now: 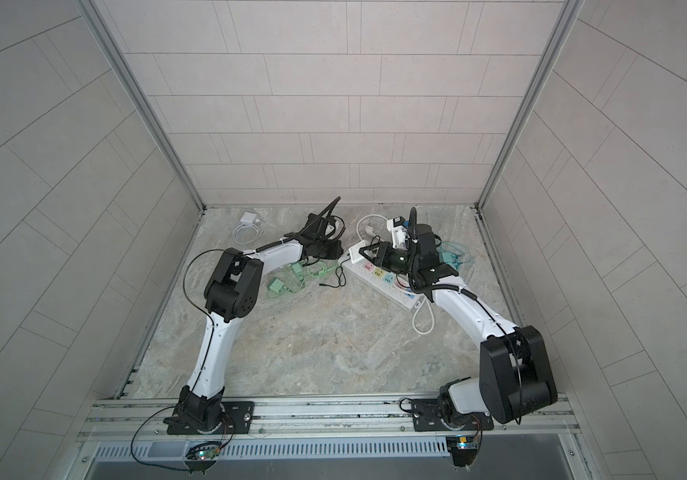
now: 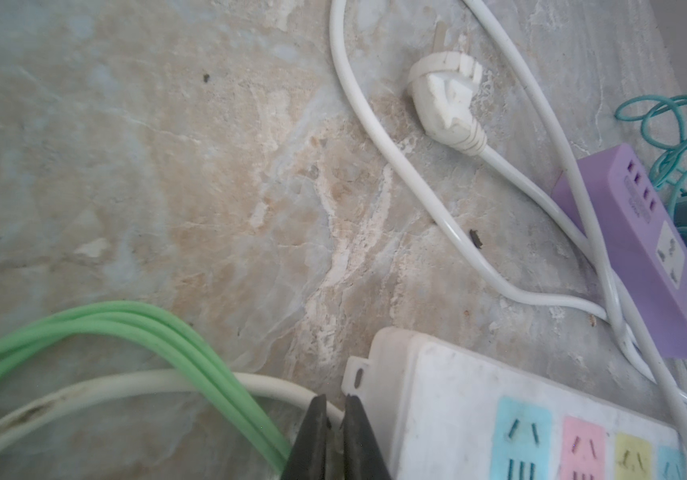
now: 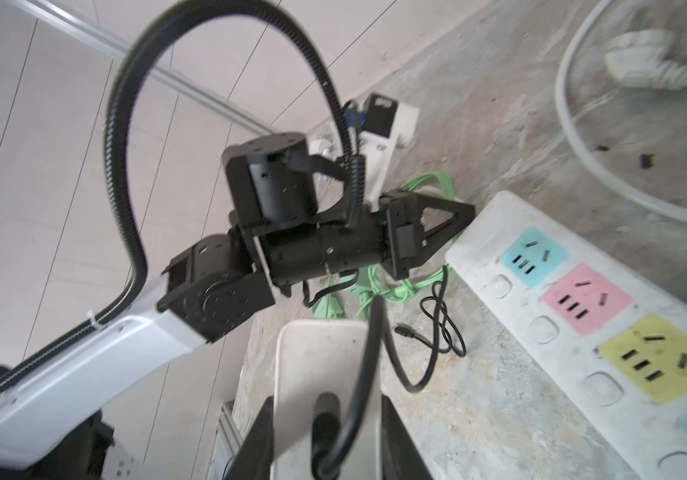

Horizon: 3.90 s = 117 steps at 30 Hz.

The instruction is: Insert the plug

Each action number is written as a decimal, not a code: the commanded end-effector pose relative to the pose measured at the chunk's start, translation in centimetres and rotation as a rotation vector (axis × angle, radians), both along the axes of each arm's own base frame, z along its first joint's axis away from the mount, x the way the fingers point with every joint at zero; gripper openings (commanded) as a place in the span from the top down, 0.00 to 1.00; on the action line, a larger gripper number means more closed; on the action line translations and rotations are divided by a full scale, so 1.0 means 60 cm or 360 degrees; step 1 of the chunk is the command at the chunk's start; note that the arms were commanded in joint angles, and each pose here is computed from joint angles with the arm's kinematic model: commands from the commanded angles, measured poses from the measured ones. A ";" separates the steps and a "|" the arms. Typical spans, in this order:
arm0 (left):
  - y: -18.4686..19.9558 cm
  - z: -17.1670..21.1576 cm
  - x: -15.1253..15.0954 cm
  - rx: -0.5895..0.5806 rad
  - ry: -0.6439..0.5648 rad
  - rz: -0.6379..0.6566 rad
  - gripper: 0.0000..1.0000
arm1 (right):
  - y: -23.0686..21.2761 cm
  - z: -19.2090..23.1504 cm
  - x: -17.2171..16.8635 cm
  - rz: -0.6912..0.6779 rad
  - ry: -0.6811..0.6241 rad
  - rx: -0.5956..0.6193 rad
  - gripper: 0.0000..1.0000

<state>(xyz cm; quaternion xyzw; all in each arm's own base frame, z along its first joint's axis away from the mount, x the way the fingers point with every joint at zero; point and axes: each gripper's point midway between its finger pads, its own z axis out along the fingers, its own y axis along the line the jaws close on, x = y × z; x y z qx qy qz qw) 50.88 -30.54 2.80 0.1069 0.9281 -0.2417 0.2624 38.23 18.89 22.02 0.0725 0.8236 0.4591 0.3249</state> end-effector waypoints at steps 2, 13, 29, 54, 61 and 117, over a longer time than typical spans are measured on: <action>0.061 -0.137 -0.107 0.0241 0.0468 0.0023 0.90 | -0.029 -0.018 0.051 -0.0324 -0.0033 -0.0062 0.75; 0.071 -0.144 -0.153 0.0170 0.0491 0.0029 0.93 | -0.118 -0.046 0.018 -0.0735 0.0048 -0.0949 0.72; 0.058 -0.147 -0.159 0.0094 0.0504 0.0020 0.95 | -0.066 0.177 0.146 -0.0623 -0.0305 -0.0739 0.73; 0.058 -0.135 -0.199 -0.0014 0.0509 -0.0024 1.00 | 0.009 -0.104 0.114 -0.0506 0.0120 -0.1054 0.75; 0.069 -0.132 -0.237 -0.0067 0.0503 0.0010 1.00 | 0.033 -0.130 0.070 -0.0455 0.0181 -0.1075 0.75; 0.142 0.102 -0.345 -0.0218 0.0008 0.0175 0.73 | 0.026 -0.170 0.002 -0.0653 0.0300 -0.1130 0.77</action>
